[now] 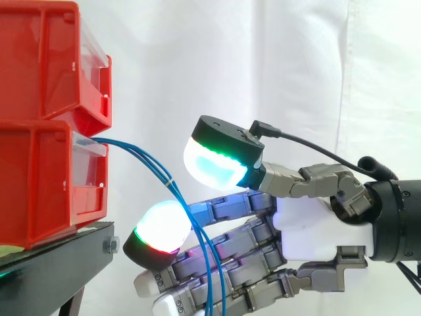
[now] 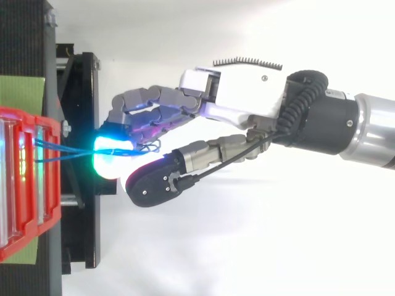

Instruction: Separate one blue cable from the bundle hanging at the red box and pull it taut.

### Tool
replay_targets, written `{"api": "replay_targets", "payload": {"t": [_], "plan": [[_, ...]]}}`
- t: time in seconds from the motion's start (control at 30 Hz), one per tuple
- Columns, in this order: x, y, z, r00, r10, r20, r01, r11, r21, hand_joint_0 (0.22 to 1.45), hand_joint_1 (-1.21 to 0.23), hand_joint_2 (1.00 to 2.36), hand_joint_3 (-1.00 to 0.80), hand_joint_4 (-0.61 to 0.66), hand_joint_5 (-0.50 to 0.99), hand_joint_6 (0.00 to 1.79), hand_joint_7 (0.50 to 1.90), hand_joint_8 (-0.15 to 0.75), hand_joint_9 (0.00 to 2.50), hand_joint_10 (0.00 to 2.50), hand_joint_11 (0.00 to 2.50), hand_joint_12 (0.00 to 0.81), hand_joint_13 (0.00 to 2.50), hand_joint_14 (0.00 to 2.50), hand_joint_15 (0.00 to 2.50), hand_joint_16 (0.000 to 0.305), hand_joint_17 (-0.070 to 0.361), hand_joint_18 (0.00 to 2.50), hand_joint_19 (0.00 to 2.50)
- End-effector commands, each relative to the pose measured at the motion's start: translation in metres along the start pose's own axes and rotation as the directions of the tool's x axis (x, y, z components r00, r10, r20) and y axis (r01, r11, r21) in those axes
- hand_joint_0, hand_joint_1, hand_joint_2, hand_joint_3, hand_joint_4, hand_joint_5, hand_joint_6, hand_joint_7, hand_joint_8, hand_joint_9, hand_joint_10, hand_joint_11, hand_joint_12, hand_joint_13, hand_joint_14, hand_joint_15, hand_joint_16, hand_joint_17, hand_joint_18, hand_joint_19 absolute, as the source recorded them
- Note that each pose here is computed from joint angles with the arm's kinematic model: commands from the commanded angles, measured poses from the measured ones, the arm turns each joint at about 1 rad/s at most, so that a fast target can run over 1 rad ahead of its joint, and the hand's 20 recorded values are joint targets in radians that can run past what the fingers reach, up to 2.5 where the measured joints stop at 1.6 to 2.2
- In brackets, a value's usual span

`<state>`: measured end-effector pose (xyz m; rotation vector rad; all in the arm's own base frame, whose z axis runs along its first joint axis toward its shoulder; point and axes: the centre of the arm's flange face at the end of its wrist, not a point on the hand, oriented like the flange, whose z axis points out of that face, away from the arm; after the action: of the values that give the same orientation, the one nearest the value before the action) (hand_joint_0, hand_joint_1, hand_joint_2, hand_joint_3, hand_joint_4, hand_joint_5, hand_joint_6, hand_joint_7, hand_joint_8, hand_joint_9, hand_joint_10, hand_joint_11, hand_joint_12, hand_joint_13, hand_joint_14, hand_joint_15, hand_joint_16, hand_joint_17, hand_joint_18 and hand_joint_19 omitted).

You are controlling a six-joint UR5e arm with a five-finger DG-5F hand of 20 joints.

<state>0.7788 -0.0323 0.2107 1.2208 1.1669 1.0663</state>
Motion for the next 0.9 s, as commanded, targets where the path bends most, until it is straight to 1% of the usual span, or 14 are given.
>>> {"api": "replay_targets", "payload": {"t": [0.0, 0.1, 0.27, 0.3, 0.33, 0.43, 0.53, 0.57, 0.63, 0.8, 0.87], "plan": [[-0.012, -0.001, 0.001, 0.9999, -0.001, 0.013, 0.000, 1.0000, 0.003, 0.59, -0.56, 1.00, -0.48, 0.25, -0.10, 0.52, 1.23, 0.332, 0.58, 0.00, 0.12, 0.328, 0.69, 0.01, 0.25, 0.036, 0.082, 0.59, 0.32], [-0.014, -0.001, 0.001, 1.0000, 0.000, 0.010, 0.000, 1.0000, 0.003, 0.59, -0.55, 1.00, -0.46, 0.24, -0.10, 0.53, 1.21, 0.333, 0.58, 0.00, 0.12, 0.325, 0.69, 0.01, 0.26, 0.036, 0.081, 0.59, 0.33], [-0.018, 0.000, 0.001, 0.9999, -0.004, -0.011, 0.004, 0.9999, 0.015, 0.60, -0.51, 1.01, -0.44, 0.23, -0.11, 0.57, 1.17, 0.336, 0.59, 0.00, 0.13, 0.329, 0.69, 0.01, 0.26, 0.036, 0.082, 0.58, 0.33], [-0.021, 0.001, 0.001, 0.9999, -0.004, -0.011, 0.004, 0.9998, 0.018, 0.60, -0.51, 1.00, -0.44, 0.23, -0.11, 0.58, 1.17, 0.335, 0.59, 0.00, 0.13, 0.328, 0.69, 0.01, 0.26, 0.036, 0.082, 0.58, 0.33], [-0.021, 0.002, 0.002, 0.9999, -0.004, -0.013, 0.004, 0.9999, 0.017, 0.60, -0.51, 1.01, -0.44, 0.23, -0.11, 0.59, 1.15, 0.336, 0.59, 0.00, 0.13, 0.328, 0.69, 0.01, 0.26, 0.036, 0.082, 0.58, 0.33], [-0.026, 0.007, 0.004, 0.9999, -0.003, -0.014, 0.003, 0.9999, 0.012, 0.60, -0.50, 1.00, -0.45, 0.22, -0.12, 0.63, 1.11, 0.338, 0.60, 0.00, 0.14, 0.328, 0.69, 0.01, 0.27, 0.036, 0.082, 0.59, 0.32], [-0.028, 0.009, 0.005, 0.9998, -0.003, -0.022, 0.004, 0.9999, 0.016, 0.60, -0.49, 1.00, -0.44, 0.22, -0.13, 0.66, 1.07, 0.339, 0.61, 0.01, 0.15, 0.329, 0.70, 0.01, 0.27, 0.037, 0.082, 0.59, 0.33], [-0.028, 0.013, 0.006, 0.9996, -0.003, -0.029, 0.004, 0.9999, 0.016, 0.60, -0.49, 1.00, -0.45, 0.22, -0.13, 0.67, 1.05, 0.340, 0.61, 0.00, 0.15, 0.329, 0.70, 0.01, 0.27, 0.036, 0.082, 0.58, 0.33], [-0.029, 0.013, 0.006, 0.9995, -0.006, -0.030, 0.006, 0.9998, 0.020, 0.60, -0.48, 1.00, -0.45, 0.22, -0.13, 0.68, 1.04, 0.340, 0.61, 0.00, 0.16, 0.329, 0.70, 0.01, 0.27, 0.037, 0.082, 0.59, 0.33], [-0.031, 0.022, 0.005, 0.9995, -0.007, -0.030, 0.007, 0.9998, 0.017, 0.61, -0.44, 1.01, -0.43, 0.22, -0.13, 0.71, 1.00, 0.343, 0.63, 0.00, 0.16, 0.331, 0.70, 0.01, 0.27, 0.036, 0.082, 0.59, 0.33], [-0.031, 0.024, 0.005, 0.9995, -0.008, -0.030, 0.008, 0.9998, 0.016, 0.62, -0.48, 1.01, -0.41, 0.21, -0.13, 0.72, 1.00, 0.343, 0.63, 0.00, 0.17, 0.331, 0.70, 0.01, 0.27, 0.037, 0.082, 0.59, 0.33]]}}
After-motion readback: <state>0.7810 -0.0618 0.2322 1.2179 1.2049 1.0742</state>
